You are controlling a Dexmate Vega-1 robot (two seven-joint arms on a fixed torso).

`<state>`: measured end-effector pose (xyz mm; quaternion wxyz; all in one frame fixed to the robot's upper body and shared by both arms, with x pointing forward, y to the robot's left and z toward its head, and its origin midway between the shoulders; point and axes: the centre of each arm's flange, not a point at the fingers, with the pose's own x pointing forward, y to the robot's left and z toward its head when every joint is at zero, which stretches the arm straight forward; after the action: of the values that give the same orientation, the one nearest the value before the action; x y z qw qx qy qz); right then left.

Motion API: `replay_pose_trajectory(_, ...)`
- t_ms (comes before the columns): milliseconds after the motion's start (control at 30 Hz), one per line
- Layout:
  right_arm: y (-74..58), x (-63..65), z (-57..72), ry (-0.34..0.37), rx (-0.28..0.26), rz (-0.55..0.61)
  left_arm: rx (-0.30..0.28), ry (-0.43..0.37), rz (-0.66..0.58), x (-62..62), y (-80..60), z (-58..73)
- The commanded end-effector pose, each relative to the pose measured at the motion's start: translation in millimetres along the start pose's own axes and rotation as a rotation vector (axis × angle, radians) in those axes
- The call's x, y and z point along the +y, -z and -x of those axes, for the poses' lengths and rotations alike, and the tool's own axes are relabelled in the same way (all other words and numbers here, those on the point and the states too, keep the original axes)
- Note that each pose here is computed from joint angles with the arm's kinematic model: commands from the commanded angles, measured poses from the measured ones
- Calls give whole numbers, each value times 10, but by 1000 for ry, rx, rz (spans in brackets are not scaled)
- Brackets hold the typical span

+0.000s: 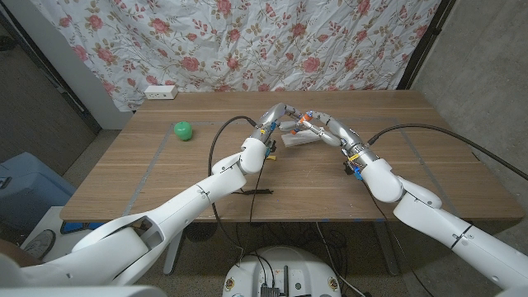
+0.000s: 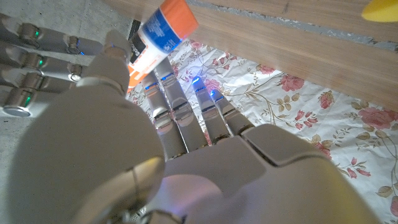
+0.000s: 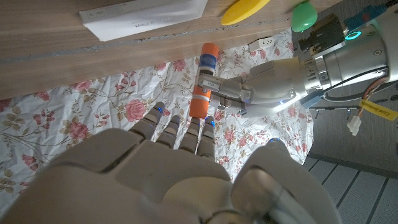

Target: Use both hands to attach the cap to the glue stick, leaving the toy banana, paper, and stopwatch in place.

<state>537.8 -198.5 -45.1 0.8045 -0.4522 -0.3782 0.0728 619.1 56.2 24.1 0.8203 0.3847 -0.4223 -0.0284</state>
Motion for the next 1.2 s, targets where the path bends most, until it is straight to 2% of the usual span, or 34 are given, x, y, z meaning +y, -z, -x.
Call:
replay_pose_trajectory(33, -6, 30, -14, -28, -3, -19, -8, -2, -4, -2, -14, -12)
replay_pose_trajectory(300, -12, 44, -1, -25, -1, -25, -10, 0, -2, 1, -16, 0)
replay_pose_trajectory(1200, -30, -113, 55, 89, -30, -78, -16, 16, 6, 37, 9, 69)
